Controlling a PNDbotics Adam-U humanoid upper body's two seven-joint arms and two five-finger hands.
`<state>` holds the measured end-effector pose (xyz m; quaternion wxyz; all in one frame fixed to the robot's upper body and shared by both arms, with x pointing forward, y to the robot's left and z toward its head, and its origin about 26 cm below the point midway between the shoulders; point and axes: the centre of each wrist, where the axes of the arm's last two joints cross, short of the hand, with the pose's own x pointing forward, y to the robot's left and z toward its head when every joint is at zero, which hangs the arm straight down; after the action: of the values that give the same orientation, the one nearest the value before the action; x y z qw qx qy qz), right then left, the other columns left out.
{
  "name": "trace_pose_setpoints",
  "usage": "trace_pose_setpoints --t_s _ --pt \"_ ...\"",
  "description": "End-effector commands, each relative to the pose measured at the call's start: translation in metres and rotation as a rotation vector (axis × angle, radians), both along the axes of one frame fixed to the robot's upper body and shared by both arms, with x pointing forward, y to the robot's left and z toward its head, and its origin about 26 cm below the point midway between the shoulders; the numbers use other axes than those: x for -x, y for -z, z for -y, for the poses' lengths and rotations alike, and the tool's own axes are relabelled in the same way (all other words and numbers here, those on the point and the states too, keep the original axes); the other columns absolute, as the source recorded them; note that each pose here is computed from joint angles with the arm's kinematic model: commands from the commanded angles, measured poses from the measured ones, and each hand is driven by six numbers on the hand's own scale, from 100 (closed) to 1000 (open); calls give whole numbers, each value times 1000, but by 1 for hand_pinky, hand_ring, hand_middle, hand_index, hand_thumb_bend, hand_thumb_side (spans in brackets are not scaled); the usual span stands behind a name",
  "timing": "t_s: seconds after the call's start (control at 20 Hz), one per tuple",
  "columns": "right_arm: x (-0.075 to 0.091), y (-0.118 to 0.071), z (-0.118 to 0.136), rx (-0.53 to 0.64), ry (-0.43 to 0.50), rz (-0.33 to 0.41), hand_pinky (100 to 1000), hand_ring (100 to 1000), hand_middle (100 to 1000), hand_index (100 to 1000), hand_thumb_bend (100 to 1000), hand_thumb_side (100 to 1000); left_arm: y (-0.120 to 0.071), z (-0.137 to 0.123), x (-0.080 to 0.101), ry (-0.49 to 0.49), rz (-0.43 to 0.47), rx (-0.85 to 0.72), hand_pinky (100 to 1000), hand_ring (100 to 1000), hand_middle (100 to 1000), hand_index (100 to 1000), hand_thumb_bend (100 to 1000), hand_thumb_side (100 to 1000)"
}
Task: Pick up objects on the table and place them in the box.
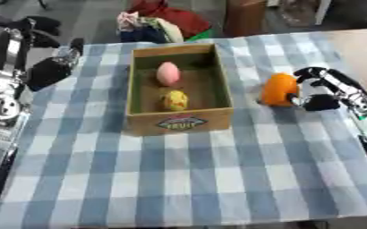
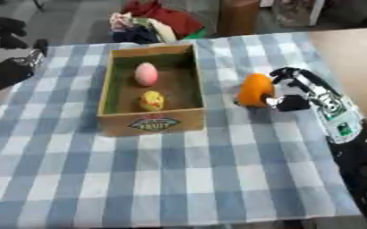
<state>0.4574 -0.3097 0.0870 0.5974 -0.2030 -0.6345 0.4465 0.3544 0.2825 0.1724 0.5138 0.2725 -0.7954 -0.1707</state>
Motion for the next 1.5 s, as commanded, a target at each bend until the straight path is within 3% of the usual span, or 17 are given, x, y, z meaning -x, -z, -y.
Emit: trace_pose_setpoints --t_s 0.05,0.2,0.3,0.35,0.45,0.55,0.75,1.3,1.5 --pt "-5 -11 -4 19 -23 16 888 938 701 839 292 196 -8 -2 0 8 18 -8 733 572 595 714 376 240" --pt "-5 -7 -7 27 -39 3 880 922 651 740 202 103 -6 -2 0 14 12 -10 734 572 595 715 372 241" --pt "-5 -8 -8 27 -34 18 867 896 607 592 100 100 -5 -2 0 16 7 -11 734 572 595 715 371 242" --pt "-5 -8 -8 26 -26 32 855 874 574 493 100 100 -5 -2 0 17 6 -11 734 572 595 715 370 243" --pt "-5 -10 -8 22 -1 70 842 845 528 379 100 100 -4 -2 0 18 4 -10 735 572 595 715 368 243" --pt "-5 -10 -8 16 20 101 838 837 512 330 100 100 -4 -2 -1 20 2 -10 735 572 595 716 367 244" --pt "-6 -19 -10 5 29 148 836 833 505 326 100 100 -3 -2 0 21 0 -11 735 572 596 717 364 245" --pt "-23 -89 -42 -10 -81 328 841 829 502 330 100 100 -1 2 -1 42 -10 -9 737 574 598 719 351 248" --pt "-29 -102 -59 -6 -108 363 843 829 502 330 100 100 -2 6 -1 58 -9 -9 737 574 598 719 350 247"
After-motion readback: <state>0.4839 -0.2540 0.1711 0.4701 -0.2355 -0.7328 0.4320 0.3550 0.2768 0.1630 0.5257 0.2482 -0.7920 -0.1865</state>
